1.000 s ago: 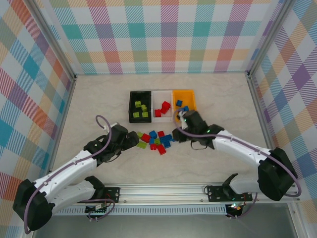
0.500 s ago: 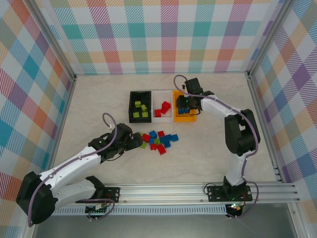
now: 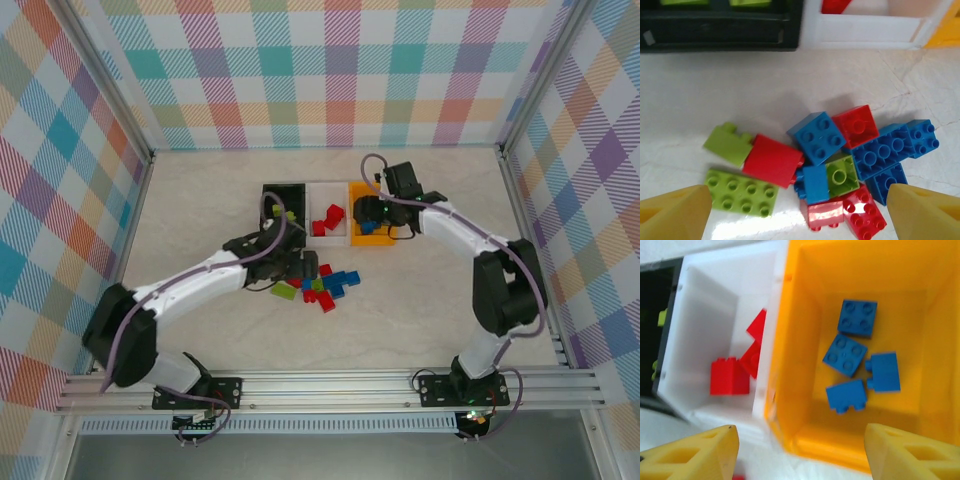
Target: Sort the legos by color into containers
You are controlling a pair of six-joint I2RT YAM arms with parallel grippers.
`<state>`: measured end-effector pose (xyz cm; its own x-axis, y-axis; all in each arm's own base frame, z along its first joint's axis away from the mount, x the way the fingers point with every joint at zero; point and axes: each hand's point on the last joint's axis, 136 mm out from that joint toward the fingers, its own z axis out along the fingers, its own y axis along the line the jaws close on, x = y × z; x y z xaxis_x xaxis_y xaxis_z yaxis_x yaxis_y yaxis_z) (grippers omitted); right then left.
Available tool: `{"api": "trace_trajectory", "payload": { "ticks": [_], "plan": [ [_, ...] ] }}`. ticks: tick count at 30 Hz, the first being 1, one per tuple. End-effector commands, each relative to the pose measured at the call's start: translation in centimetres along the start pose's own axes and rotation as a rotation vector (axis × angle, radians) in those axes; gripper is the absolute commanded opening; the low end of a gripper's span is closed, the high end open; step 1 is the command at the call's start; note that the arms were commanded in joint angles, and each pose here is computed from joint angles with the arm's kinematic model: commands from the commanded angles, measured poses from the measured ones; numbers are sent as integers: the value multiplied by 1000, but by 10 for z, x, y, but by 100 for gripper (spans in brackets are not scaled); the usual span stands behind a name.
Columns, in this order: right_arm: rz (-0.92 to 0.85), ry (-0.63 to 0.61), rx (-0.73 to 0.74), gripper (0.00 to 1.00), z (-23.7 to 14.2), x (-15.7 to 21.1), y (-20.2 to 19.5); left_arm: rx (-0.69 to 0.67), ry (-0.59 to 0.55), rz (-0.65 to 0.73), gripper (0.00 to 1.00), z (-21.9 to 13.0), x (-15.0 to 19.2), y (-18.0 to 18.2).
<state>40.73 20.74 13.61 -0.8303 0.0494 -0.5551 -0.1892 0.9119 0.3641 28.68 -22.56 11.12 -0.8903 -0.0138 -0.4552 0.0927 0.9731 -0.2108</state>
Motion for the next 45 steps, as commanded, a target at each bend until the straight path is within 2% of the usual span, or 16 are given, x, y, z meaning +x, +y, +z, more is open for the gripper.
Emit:
{"api": "trace_trajectory", "payload": {
  "ticks": [1,8,15,24,29,33,38,41,45],
  "plan": [
    [8,-29,-47,68,-15,13,7,-67,61,133,90,13,0,-5],
    [37,-52,-42,68,-34,39,-4,-154,150,231,78,47,-2,-9],
    [48,-60,-34,67,-36,45,-8,-226,187,285,70,69,4,-4],
    [52,-76,-16,67,-40,44,-11,-229,190,310,48,77,8,-5],
    [55,-85,-6,67,-43,44,-14,-208,154,308,38,64,1,-14],
    [71,-110,29,67,-50,45,-24,-122,78,300,37,34,-15,-44],
    [117,-152,78,67,-63,53,-44,44,-37,241,37,4,-53,-96],
    [140,-173,86,68,-71,61,-52,96,-106,209,37,3,-82,-121],
    [145,-165,91,68,-76,72,-56,140,-164,163,37,21,-116,-152]
  ]
}}
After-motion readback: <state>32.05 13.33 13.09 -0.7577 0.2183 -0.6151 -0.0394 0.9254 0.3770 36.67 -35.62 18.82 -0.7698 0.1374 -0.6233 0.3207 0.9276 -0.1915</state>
